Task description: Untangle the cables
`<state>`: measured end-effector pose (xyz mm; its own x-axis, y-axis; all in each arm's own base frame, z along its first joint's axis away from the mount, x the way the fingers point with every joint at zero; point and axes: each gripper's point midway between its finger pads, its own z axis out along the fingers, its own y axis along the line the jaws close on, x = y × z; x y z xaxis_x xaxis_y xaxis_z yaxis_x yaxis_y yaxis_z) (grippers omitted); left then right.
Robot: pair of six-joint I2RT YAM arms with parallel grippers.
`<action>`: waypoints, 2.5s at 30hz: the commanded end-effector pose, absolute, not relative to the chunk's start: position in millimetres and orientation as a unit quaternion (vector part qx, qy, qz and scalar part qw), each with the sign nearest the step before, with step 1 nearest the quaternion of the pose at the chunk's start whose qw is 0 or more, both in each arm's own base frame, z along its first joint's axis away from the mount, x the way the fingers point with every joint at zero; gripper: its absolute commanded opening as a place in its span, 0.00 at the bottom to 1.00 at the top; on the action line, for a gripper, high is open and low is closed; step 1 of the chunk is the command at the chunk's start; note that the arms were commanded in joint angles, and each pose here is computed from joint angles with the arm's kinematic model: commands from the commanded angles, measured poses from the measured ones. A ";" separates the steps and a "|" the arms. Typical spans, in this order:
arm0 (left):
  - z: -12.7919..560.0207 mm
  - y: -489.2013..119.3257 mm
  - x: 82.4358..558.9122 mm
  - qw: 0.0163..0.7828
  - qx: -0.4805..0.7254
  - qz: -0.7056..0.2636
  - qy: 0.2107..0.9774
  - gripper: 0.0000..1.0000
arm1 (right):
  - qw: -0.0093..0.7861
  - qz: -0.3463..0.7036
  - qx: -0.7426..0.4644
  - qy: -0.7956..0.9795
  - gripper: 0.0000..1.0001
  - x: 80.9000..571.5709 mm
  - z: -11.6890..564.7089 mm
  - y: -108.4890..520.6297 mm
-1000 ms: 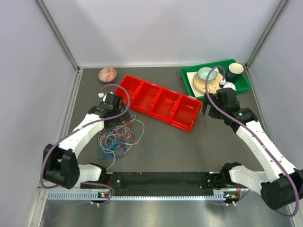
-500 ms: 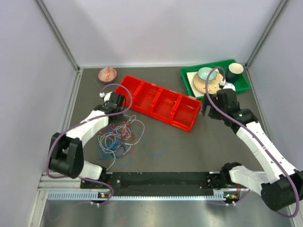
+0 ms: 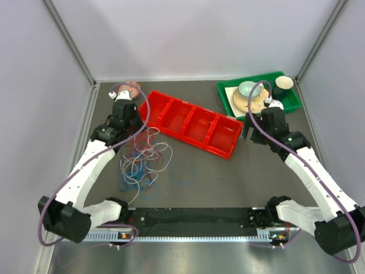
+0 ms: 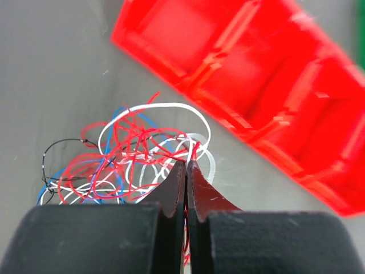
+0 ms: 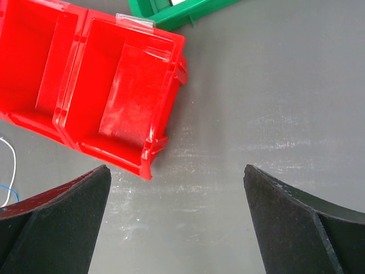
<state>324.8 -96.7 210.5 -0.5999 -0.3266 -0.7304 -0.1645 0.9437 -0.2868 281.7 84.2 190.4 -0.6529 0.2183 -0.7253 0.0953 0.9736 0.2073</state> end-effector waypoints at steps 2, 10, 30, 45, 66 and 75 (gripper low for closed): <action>238.5 -121.1 318.7 0.436 -0.096 -0.165 0.879 0.24 | 0.430 0.093 0.092 0.894 0.99 287.6 200.0 89.4; 202.9 -125.0 322.6 0.387 -0.046 -0.097 0.916 0.99 | 0.427 0.096 0.094 0.894 0.99 286.2 198.3 90.3; 138.9 -128.4 330.3 0.310 -0.002 -0.025 0.950 0.91 | 0.425 0.100 0.094 0.895 0.99 285.6 198.0 91.7; 129.8 -111.9 308.5 0.290 0.012 -0.050 0.956 0.99 | 0.425 0.105 0.092 0.894 0.99 284.8 198.8 93.1; 104.0 -113.1 335.4 0.301 0.018 0.003 0.953 0.18 | 0.417 0.136 0.092 0.894 0.99 290.9 202.5 107.3; 209.9 -105.4 328.6 0.390 0.021 -0.017 0.921 0.00 | 0.424 0.141 0.088 0.890 0.99 287.0 206.1 106.8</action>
<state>322.0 -104.9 112.6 -0.8421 0.0526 -0.5367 0.0318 0.9983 0.0480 283.0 101.8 184.2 -0.6762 0.2577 -0.6902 0.0701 0.9551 0.2879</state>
